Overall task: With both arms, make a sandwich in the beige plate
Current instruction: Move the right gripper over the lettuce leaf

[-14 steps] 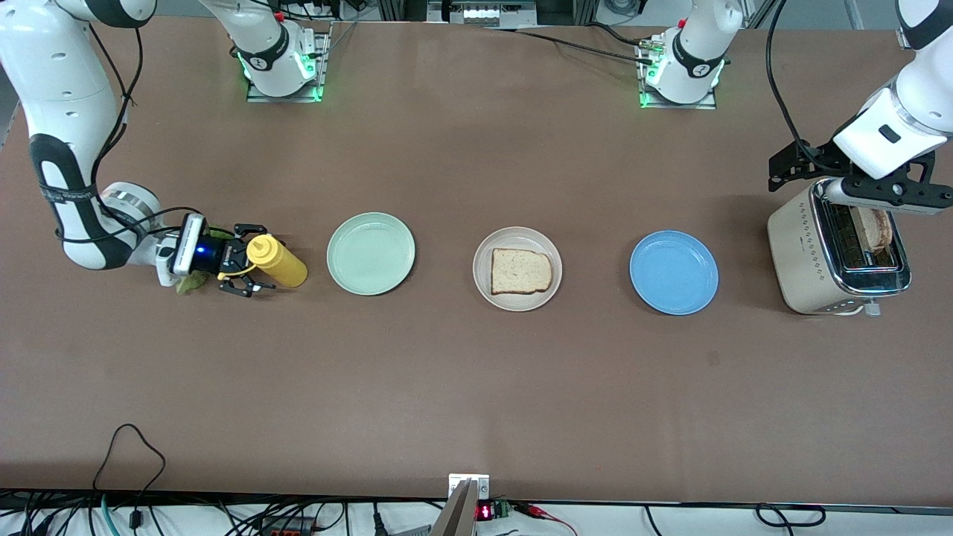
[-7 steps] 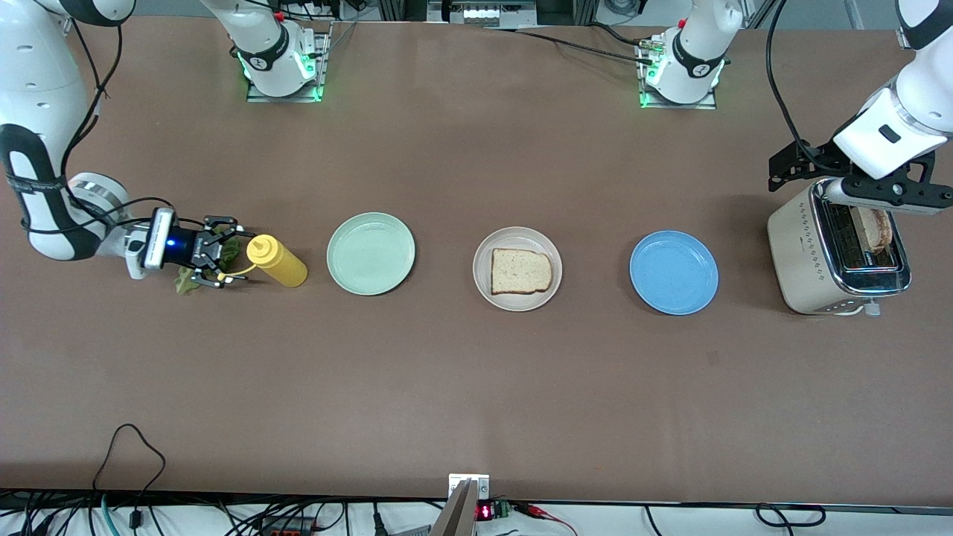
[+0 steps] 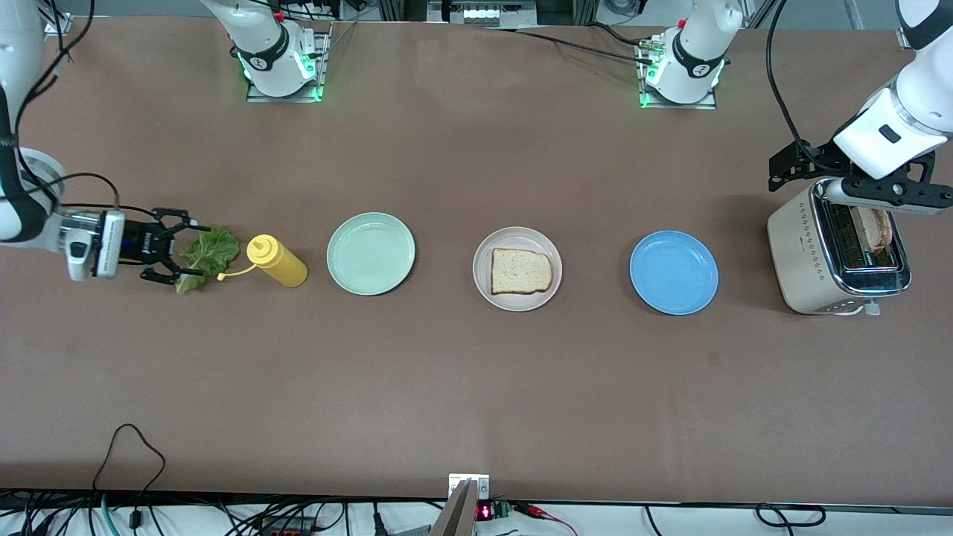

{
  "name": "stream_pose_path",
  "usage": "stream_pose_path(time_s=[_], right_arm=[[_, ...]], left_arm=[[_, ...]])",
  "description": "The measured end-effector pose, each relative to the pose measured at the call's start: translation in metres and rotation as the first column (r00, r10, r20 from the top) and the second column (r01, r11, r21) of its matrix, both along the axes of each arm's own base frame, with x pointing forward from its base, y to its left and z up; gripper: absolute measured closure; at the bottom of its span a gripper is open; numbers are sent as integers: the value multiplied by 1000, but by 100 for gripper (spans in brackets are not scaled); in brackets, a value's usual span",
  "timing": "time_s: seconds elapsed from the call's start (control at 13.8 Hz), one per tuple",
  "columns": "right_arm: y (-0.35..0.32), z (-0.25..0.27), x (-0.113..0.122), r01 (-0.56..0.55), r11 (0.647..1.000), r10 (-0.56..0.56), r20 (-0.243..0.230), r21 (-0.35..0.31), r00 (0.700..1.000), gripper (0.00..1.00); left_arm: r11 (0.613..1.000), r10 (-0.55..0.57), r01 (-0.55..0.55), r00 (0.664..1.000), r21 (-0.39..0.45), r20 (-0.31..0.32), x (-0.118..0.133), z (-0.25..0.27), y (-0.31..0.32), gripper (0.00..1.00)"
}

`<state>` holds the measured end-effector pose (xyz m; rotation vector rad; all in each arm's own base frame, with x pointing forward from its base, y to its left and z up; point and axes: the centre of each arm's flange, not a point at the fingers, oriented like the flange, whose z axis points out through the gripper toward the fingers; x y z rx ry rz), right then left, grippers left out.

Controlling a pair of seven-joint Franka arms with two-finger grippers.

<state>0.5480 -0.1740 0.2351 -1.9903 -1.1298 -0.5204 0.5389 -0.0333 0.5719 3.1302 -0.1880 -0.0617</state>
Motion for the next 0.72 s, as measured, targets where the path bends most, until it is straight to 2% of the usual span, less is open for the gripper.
stream_pose_path(time_s=[0.14, 0.36, 0.58, 0.72], right_arm=[[-2, 37, 6, 57, 986, -72, -91, -159, 993, 0], [10, 71, 16, 138, 924, -215, -186, -358, 959, 0], [20, 81, 21, 210, 808, -403, -256, -551, 879, 0], [30, 84, 22, 243, 703, -540, -278, -668, 795, 0]], left_arm=[[1000, 0, 0, 1000, 0, 0, 0, 0, 0, 0], [1000, 0, 0, 1000, 0, 0, 0, 0, 0, 0], [1000, 0, 0, 1000, 0, 0, 0, 0, 0, 0], [1000, 0, 0, 1000, 0, 0, 0, 0, 0, 0]])
